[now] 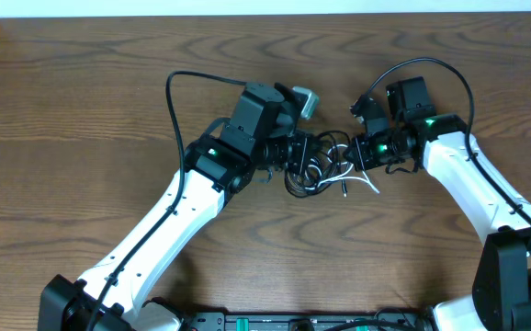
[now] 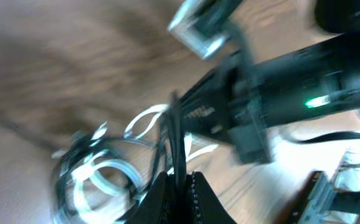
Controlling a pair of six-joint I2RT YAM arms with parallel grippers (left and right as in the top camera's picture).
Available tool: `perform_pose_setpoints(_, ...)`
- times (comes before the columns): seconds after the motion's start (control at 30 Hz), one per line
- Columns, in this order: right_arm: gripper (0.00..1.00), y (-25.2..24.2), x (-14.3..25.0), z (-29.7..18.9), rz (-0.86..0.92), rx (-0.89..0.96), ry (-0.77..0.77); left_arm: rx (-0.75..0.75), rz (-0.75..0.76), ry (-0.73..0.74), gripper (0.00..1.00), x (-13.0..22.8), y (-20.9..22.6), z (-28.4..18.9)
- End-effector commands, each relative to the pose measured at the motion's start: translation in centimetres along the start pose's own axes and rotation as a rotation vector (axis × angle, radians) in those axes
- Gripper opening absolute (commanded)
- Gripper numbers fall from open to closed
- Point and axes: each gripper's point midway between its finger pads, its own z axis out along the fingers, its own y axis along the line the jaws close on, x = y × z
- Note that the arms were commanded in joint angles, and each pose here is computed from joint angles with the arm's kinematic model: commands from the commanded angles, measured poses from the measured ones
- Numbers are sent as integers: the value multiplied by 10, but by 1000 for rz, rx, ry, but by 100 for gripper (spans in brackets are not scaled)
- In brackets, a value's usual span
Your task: Untangle cables
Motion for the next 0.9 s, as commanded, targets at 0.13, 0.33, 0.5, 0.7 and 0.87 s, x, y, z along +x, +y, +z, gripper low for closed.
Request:
perform_pose_setpoints(0.13,1,-51,7,-25,98,292,-9,-347,-21,21,7,12,61,-10)
perform_pose_setpoints(0.33,1,-85,12,-58,231,483,-55,-449,-37,108,8,33,85,-4)
perform_pose_setpoints(0.5,1,-90,5,-83,257,506,-133,-468,-45,146,7,41,93,5)
perform_pose_setpoints(0.7,1,-85,-2,-113,258,514,-228,-482,-62,192,26,52,100,12)
perform_pose_setpoints(0.87,1,-75,-8,-131,242,512,-295,-416,-89,205,77,55,90,18)
